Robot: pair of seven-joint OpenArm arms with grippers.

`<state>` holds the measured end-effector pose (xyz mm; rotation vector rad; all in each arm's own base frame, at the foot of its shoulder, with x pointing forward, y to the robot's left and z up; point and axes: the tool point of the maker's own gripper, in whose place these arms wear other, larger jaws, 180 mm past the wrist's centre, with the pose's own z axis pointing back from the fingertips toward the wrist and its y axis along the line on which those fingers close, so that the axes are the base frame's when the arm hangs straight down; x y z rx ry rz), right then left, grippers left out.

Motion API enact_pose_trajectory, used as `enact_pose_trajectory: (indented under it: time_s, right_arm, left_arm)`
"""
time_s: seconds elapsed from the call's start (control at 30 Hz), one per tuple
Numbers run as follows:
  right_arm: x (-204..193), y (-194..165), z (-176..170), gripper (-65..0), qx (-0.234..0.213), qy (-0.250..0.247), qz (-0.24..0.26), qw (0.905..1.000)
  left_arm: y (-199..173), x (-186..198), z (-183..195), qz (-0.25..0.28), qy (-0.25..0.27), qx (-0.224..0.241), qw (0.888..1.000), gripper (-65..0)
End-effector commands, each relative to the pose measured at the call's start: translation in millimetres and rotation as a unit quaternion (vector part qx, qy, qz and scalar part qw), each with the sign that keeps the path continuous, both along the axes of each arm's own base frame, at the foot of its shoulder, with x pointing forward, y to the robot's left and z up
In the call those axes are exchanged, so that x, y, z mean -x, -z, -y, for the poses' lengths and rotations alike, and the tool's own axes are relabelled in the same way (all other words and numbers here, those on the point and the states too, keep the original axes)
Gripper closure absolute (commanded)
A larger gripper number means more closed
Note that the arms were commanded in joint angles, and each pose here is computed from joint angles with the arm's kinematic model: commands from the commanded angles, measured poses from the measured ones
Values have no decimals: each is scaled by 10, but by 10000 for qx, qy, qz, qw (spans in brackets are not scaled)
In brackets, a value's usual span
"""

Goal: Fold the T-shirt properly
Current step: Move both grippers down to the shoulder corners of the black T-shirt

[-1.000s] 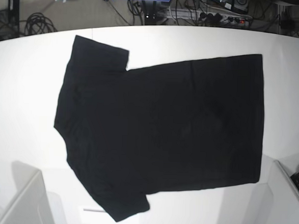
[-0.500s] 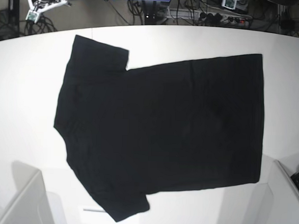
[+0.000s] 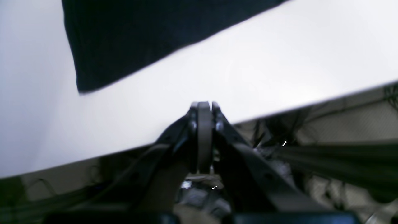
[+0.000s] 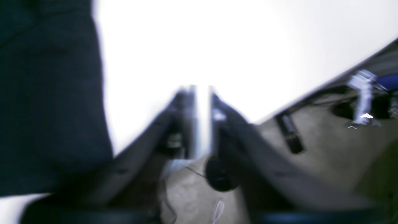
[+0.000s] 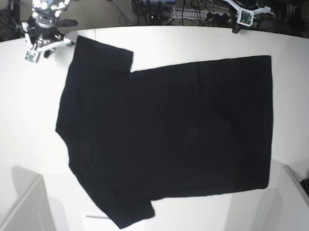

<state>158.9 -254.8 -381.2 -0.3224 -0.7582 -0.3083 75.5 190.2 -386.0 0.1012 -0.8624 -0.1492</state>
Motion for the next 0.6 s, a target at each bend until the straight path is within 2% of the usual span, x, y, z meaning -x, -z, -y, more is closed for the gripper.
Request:
enact_pose_trajectory:
  time_s: [0.0, 0.07, 0.17, 0.23, 0.33, 0.4, 0.43, 0.57]
  right_arm:
    - [-108, -88, -41, -237, 14, -85, 206, 9998]
    - [-217, -91, -158, -272, -313, -130, 361, 9988]
    - [-350, -91, -297, -278, -989, -263, 527, 9934]
    - [-440, -82, -433, -279, -1553, -423, 502, 9857]
    - [-475, -111, -410, -279, -2207, -243, 540, 9735]
    - [-509, -127, -387, -279, -2579, -114, 621, 9641]
    - [-523, -125, -361, -279, -2692, -74, 625, 9610]
    - [-551, 0, -339, -281, -2846, -43, 408, 9578]
  left_arm:
    - [-62, -28, -12, 128, -105, 131, 9998, 0]
    - [-81, -47, -115, 160, -404, 390, 9983, 0]
    - [-114, -79, -254, 235, -880, 793, 9927, -186]
    - [-157, -112, -390, 310, -1097, 903, 9894, -308]
    - [-230, -163, -500, 442, -1180, 1079, 9861, -434]
    - [-301, -197, -551, 559, -1120, 1208, 9847, -467]
    - [-324, -198, -602, 601, -1127, 1246, 9839, -462]
    - [-392, -251, -812, 806, -1296, 1303, 9797, -433]
